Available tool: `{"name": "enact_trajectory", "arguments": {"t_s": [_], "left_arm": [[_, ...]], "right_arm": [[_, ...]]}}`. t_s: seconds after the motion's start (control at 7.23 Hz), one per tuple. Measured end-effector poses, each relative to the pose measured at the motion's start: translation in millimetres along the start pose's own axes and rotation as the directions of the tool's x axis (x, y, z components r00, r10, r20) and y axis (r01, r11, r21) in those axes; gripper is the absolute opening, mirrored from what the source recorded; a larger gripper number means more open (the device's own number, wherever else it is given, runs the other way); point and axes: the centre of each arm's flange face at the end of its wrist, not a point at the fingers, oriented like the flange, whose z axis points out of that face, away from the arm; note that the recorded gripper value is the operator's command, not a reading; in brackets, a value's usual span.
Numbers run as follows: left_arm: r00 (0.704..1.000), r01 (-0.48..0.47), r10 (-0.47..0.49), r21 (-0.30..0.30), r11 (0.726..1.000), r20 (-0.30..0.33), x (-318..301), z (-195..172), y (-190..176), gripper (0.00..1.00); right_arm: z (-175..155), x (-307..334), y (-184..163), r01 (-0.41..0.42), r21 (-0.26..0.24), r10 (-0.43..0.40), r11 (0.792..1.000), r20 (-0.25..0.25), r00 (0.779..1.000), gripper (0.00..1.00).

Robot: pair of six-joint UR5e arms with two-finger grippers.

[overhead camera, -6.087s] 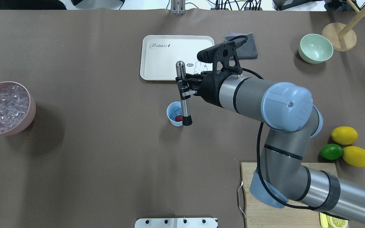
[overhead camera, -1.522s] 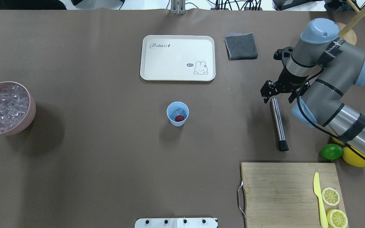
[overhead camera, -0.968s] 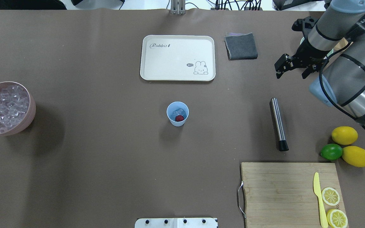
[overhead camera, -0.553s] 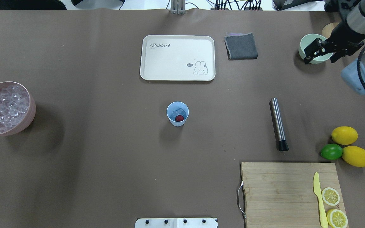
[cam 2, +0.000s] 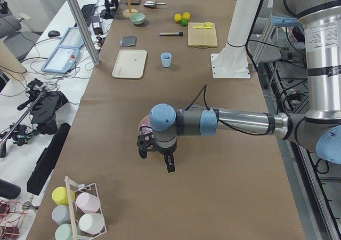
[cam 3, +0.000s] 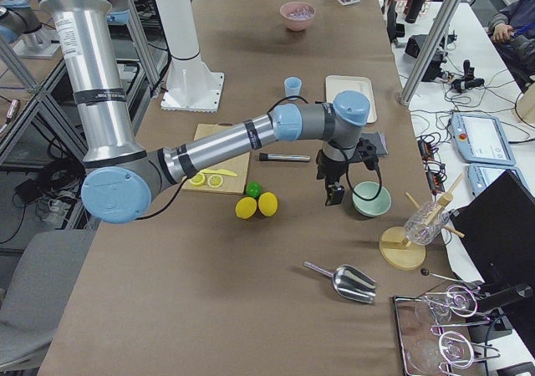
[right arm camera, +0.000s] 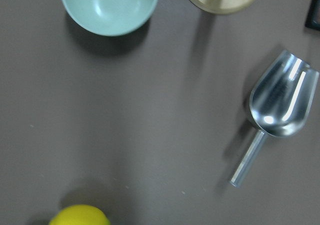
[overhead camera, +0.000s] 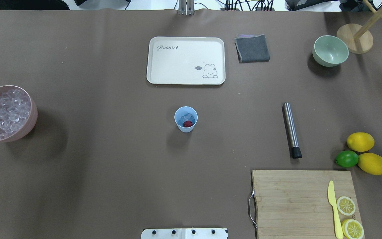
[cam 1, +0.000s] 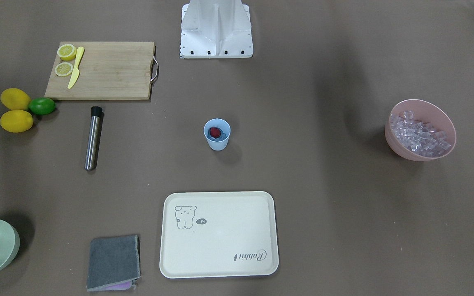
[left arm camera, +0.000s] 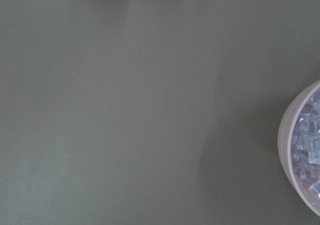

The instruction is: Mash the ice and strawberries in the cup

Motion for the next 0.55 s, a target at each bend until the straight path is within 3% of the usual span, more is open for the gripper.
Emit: {"name": "enact_trajectory", "arguments": {"t_s": [0.28,0.55], "left_arm": [[1.000,0.002,-0.002,-0.002,1.000,0.000,-1.4,1.2,1.0,0.99],[1.000,0.003,-0.003,-0.005,1.000,0.000,-2.7,2.5,2.6,0.99]], "right_arm": [[7.2,77.9,74.3,-0.012,-0.041,0.010,0.999,-0.065,0.998,1.00],[28.1,107.2,124.9,-0.073,-0.087,0.067,0.993,-0.070,0.995,1.00]]}}
